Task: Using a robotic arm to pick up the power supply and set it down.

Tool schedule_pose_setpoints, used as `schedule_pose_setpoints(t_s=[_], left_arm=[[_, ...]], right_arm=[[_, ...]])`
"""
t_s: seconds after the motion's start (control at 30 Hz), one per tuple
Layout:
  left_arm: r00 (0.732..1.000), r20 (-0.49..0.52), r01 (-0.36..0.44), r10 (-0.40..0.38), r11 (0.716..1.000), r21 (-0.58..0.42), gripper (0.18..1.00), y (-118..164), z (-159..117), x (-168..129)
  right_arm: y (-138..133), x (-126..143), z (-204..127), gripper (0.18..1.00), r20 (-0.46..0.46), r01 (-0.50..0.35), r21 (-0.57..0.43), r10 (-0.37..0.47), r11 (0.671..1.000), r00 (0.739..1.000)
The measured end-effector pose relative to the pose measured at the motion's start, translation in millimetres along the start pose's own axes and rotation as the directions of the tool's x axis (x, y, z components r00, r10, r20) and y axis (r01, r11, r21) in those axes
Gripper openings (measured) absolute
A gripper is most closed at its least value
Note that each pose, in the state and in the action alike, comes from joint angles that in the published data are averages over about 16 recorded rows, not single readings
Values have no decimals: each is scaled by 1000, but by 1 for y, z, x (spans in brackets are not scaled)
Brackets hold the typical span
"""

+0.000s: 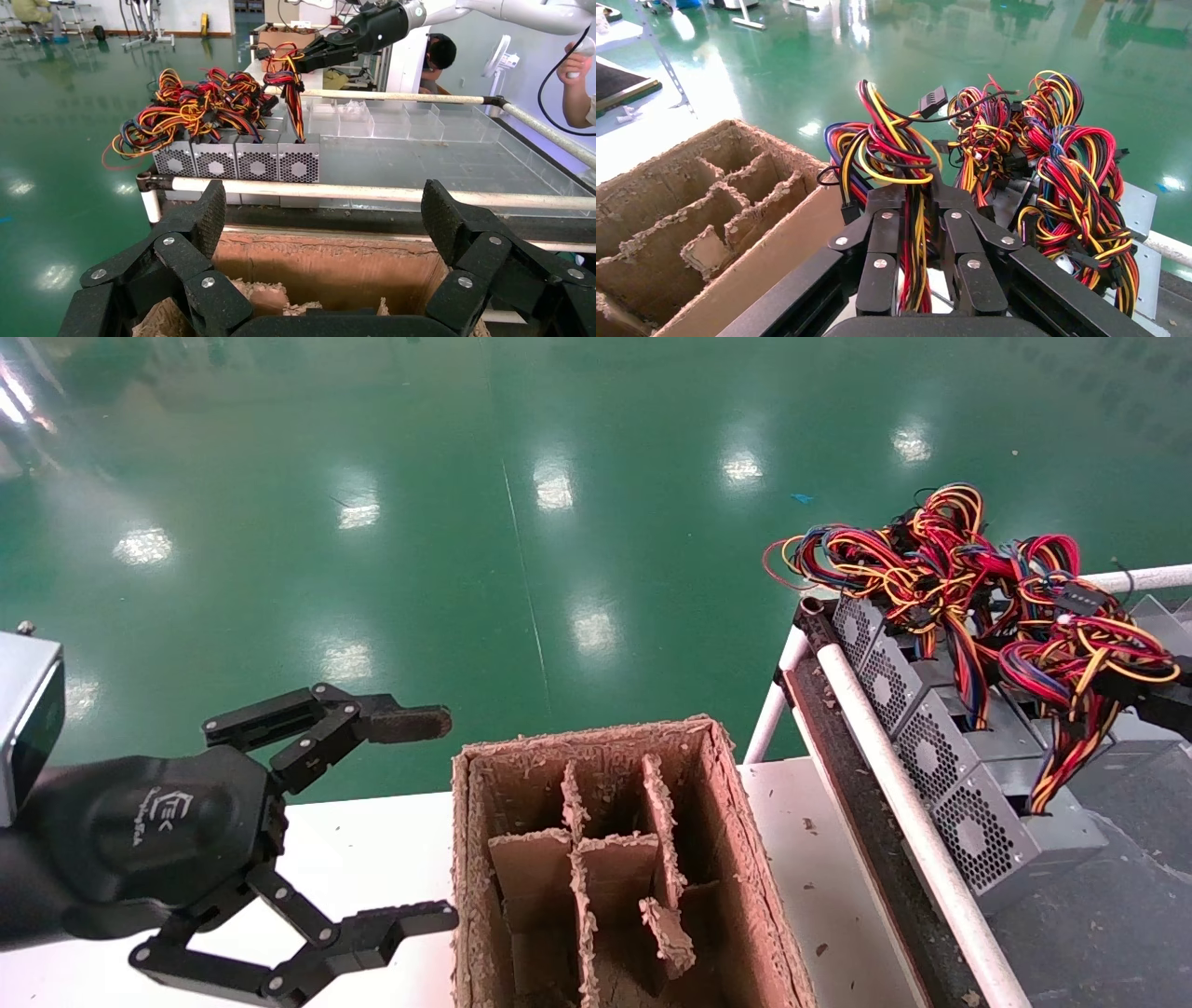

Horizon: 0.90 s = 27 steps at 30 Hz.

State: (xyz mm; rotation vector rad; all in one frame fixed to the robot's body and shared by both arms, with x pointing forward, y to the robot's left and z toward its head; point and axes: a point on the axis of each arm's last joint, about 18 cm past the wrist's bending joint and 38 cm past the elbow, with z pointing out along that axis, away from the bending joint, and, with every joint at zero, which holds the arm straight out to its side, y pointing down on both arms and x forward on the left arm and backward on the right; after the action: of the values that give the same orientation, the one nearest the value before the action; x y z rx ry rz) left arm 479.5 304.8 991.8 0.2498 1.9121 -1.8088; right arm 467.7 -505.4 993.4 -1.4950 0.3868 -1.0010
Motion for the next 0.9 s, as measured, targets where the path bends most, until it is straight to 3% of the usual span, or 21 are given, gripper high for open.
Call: schedule_pose_setpoints(t_s=[0.3, 0.5, 0.9], left_arm=[[1000, 0, 0, 0, 1000, 0, 1001, 0, 0, 0], [1000, 0, 0, 0, 1000, 0, 1001, 0, 0, 0], [1000, 1, 0, 0, 1000, 0, 1001, 0, 0, 0]], right_arm=[[-7, -5, -3, 317, 29, -12, 9, 11, 1000, 1000], [-13, -9, 0, 409, 53, -13, 40, 11, 999, 999], [-16, -27, 24, 671, 141, -16, 84, 4, 996, 990]])
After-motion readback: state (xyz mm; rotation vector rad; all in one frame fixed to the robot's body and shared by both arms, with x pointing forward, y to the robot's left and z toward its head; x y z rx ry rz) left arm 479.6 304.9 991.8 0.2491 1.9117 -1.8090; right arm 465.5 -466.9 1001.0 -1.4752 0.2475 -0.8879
